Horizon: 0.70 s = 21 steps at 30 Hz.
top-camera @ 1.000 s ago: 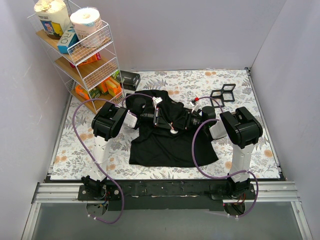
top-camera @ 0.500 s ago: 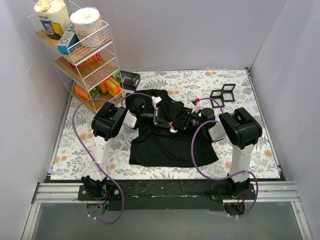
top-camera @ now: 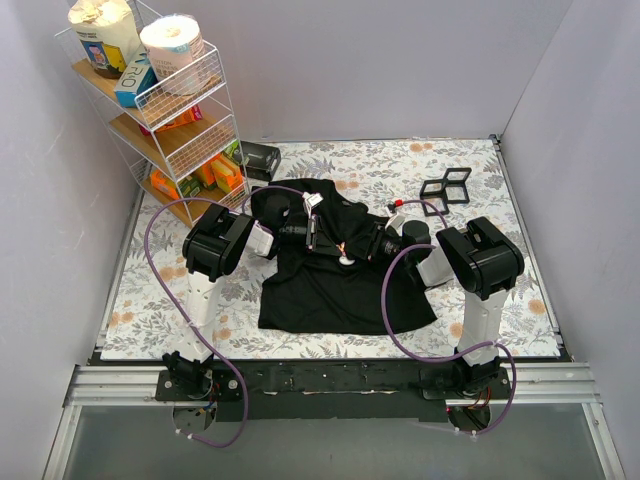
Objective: Pin the brooch onto the clothing
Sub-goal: Pin the brooch to the clothes.
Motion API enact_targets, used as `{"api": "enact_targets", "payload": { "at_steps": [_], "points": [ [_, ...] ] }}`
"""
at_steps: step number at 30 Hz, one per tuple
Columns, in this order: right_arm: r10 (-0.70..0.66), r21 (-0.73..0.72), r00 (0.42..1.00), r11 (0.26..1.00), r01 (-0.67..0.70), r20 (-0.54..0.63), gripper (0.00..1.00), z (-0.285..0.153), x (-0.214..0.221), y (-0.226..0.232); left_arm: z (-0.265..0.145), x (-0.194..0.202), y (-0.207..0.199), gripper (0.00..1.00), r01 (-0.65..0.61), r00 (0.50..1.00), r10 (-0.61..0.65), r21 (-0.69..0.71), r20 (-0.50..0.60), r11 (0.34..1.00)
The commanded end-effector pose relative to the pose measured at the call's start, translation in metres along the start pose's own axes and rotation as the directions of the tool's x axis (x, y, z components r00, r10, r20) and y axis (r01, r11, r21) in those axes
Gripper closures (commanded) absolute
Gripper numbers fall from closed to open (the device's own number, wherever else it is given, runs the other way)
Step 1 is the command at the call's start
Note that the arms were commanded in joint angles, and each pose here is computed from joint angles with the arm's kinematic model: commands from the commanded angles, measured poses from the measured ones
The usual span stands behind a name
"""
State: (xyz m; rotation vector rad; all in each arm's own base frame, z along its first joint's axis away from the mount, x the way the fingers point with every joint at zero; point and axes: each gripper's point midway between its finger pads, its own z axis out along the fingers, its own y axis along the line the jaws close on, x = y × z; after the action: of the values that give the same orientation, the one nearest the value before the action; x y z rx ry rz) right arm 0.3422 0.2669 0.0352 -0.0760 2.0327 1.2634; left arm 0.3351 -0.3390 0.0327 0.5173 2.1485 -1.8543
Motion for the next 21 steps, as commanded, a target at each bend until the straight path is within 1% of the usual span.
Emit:
{"api": "enact_targets", "payload": {
  "at_steps": [1,5,11,14,18,21],
  "points": [
    [0.026,0.067,0.999,0.997,-0.028,0.025,0.66,-0.002,0.004,-0.013,-0.003,0.037,0.039,1.0,0.102,0.994,-0.105,-0.08,-0.026,0.992],
    [0.018,0.079,0.999,0.997,-0.021,0.035,0.67,-0.001,0.003,-0.014,-0.003,0.037,0.039,1.0,0.099,0.994,-0.101,-0.08,-0.026,0.992],
    [-0.008,0.072,1.0,0.997,0.007,0.015,0.67,0.002,0.008,-0.011,-0.001,0.037,0.038,1.0,0.111,0.993,-0.113,-0.077,-0.027,0.991],
    [-0.031,0.073,1.0,0.997,0.03,0.005,0.65,0.003,0.011,-0.008,-0.001,0.034,0.035,1.0,0.122,0.992,-0.124,-0.071,-0.022,0.99],
    [-0.049,0.09,0.999,0.995,0.05,-0.009,0.6,0.004,0.016,-0.008,0.0,0.033,0.031,1.0,0.126,0.992,-0.127,-0.06,-0.019,0.99],
    [-0.055,0.097,0.998,0.994,0.056,-0.018,0.6,0.005,0.02,-0.009,0.0,0.032,0.028,1.0,0.13,0.991,-0.131,-0.048,-0.015,0.99]
  ]
}}
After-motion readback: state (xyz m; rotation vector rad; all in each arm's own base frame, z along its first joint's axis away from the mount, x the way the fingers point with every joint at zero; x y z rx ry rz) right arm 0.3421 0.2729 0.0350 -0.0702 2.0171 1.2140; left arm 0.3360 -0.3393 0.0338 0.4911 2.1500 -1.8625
